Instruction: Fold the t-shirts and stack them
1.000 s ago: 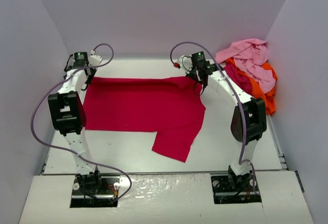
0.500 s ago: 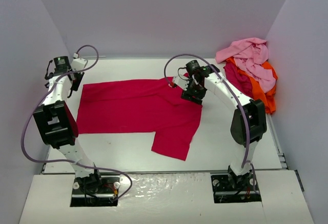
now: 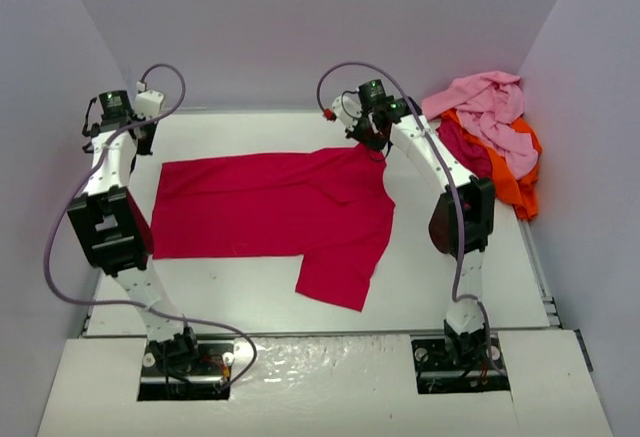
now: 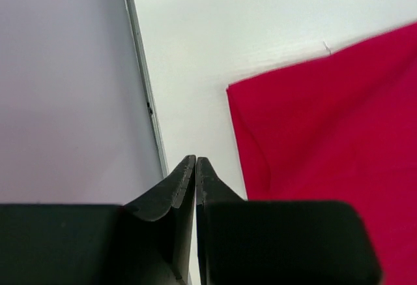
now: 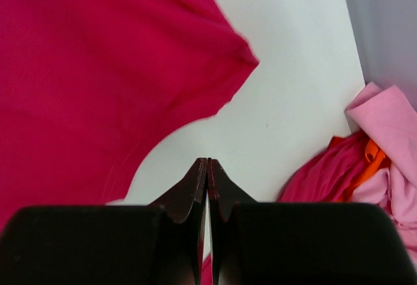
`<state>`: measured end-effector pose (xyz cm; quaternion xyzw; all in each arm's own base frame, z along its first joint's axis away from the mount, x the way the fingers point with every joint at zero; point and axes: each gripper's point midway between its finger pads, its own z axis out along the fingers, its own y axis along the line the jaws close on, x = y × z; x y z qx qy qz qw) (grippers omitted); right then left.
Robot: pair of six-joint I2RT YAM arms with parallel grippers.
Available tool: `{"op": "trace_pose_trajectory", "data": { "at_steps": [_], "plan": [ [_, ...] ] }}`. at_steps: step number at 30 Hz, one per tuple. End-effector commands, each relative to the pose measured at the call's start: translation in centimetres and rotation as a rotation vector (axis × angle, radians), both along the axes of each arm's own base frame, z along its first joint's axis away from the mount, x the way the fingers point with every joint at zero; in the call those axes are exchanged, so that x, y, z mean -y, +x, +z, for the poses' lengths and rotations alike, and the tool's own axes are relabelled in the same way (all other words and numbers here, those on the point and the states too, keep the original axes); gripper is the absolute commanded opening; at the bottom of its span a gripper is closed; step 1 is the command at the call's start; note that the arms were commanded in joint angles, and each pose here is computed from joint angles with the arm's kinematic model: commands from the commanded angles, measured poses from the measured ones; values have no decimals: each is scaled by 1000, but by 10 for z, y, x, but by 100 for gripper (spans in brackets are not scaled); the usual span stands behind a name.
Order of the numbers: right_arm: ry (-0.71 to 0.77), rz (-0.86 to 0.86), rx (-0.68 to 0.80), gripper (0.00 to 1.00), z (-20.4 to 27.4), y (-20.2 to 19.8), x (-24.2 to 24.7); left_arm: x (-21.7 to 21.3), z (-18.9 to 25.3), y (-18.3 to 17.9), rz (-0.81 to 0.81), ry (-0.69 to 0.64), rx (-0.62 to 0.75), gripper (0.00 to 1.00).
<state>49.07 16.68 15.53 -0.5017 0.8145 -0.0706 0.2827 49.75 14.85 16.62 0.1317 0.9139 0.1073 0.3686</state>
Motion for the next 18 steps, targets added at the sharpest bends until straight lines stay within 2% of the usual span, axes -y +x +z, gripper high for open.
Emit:
{"op": "trace_pose_trajectory", "data": {
  "at_steps": [1,6,9,14,18],
  "plan": [
    [49,-98,50,0,-2,32,-7,14,18,26,-10,-59,56,0],
    [61,-73,14,0,-12,23,-14,31,5,34,-35,-82,39,0],
    [54,-52,-22,0,-13,2,-8,47,-4,32,-78,-89,-2,0],
    [38,-10,-54,0,-6,-35,17,61,-15,5,-168,-88,-34,0],
    [63,18,-76,3,-5,-53,21,64,-37,-15,-198,-81,-105,5]
  ]
}}
